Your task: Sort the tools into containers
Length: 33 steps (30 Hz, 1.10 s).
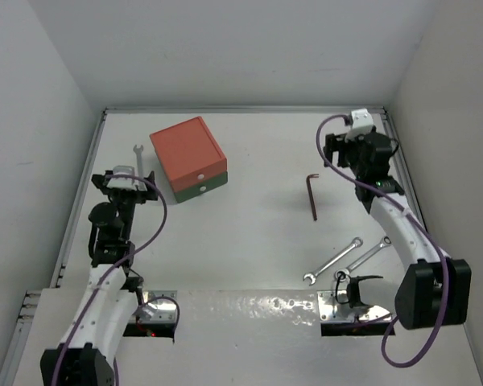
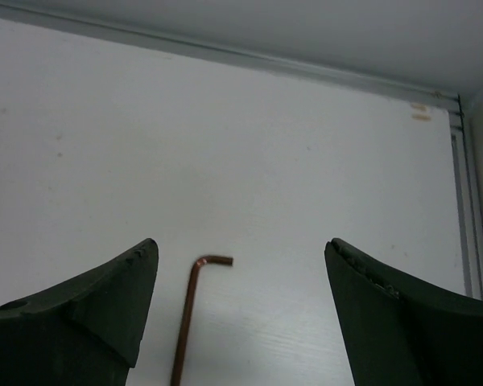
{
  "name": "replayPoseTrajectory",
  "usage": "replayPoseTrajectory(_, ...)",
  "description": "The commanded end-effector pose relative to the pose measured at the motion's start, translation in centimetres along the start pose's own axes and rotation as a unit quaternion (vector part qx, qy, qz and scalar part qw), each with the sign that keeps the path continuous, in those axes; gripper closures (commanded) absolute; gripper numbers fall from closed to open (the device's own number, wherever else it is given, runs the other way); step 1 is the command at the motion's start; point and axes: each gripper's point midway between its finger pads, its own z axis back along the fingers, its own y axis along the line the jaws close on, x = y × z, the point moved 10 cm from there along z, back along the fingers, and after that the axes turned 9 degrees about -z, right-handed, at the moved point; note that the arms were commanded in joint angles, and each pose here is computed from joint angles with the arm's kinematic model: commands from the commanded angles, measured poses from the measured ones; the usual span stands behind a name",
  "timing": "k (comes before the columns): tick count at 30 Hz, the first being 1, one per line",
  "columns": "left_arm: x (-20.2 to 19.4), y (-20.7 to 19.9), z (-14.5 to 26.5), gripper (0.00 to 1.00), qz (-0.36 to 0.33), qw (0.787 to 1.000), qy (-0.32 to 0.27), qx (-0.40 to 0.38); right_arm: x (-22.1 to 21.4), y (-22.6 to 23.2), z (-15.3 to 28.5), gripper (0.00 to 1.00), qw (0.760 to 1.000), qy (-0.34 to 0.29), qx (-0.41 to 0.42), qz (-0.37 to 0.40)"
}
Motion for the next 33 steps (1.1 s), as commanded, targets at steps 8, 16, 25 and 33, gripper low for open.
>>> replayPoseTrajectory(8,5.2,1.2,-6.0,0.0,-0.087,0.931,0.264,-0.236,5.5,14.4,-2.8,0.15,0.98,0.142,0.129,0.047)
replayPoseTrajectory(16,7.6,-0.2,-18.4,0.64,0.044,0.845,0.363,-0.39,5.2,24.0,-3.4,0.26,0.965,0.163,0.201,0.041)
replayPoseTrajectory(25,8.6,-3.3,-22.3,0.57,-0.014,0.928,0.247,-0.278,0.3,32.1,-2.5,0.32,0.95,0.162,0.265,0.04)
replayPoseTrajectory(33,4.7,-5.0,-21.9,0.59,-0.022,0.932,0.277,-0.23,-2.3,34.7,-4.4,0.3,0.961,0.152,0.226,0.04)
